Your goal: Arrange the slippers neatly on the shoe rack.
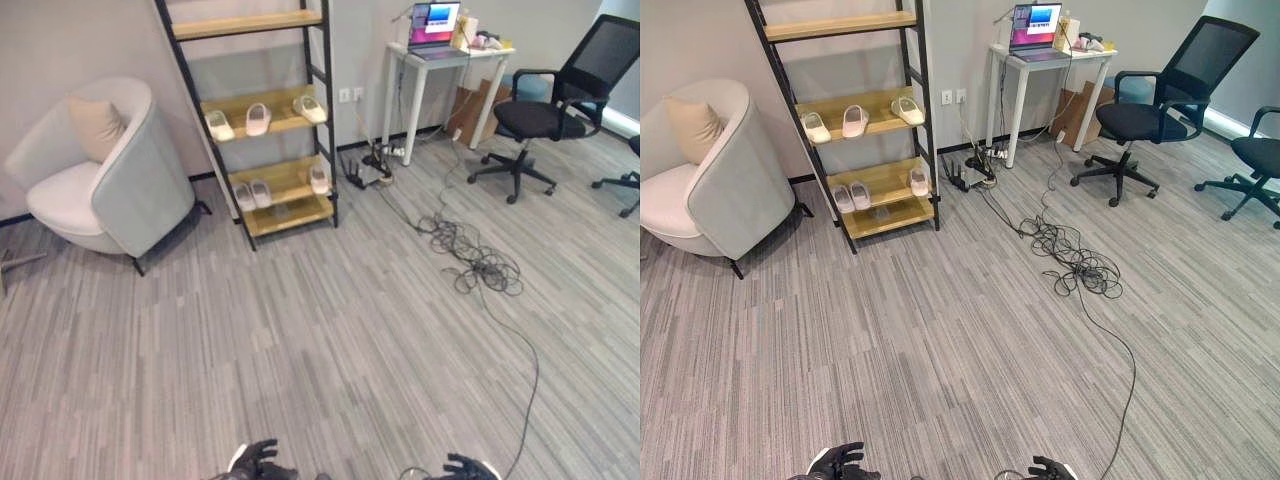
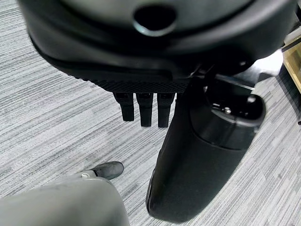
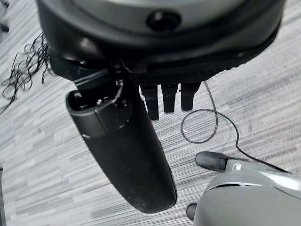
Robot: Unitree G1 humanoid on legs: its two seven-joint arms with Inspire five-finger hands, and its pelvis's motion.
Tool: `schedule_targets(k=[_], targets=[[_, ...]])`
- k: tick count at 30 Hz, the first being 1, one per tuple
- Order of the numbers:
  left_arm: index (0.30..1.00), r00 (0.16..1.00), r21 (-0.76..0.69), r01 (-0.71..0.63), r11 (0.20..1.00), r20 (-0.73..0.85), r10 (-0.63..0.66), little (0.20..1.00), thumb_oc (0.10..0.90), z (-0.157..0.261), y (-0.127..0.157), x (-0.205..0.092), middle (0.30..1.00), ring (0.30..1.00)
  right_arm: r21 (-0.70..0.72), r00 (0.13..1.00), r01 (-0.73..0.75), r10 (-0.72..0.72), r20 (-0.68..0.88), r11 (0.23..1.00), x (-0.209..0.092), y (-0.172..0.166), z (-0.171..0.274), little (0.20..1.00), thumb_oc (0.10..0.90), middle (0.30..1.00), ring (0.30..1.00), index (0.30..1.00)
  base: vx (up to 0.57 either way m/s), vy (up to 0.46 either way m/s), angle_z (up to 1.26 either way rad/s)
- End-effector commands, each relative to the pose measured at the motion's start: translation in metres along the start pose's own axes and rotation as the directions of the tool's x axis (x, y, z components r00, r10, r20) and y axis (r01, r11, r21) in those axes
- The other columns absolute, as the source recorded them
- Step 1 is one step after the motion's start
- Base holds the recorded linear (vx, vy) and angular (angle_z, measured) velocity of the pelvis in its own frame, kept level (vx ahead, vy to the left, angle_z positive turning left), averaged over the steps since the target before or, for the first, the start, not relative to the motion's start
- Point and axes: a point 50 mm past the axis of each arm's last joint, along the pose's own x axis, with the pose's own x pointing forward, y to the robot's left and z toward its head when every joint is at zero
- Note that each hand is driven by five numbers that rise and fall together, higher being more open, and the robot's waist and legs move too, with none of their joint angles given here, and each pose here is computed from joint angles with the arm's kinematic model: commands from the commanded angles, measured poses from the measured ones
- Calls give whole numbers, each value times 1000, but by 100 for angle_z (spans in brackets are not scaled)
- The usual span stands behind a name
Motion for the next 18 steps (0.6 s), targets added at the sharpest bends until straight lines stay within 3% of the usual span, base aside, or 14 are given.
schedule_targets(k=[1,18], targets=[[900,994,20,13,1000,106,-15,900,800,36,-13,7,900,900,-53,997,17,-13,72,998,3,-7,19,900,800,900,900,900,0,0,0],[900,997,21,22,1000,79,-23,900,800,32,-14,7,900,900,-77,998,4,1,63,997,3,-7,19,900,800,900,900,900,25,-44,2]])
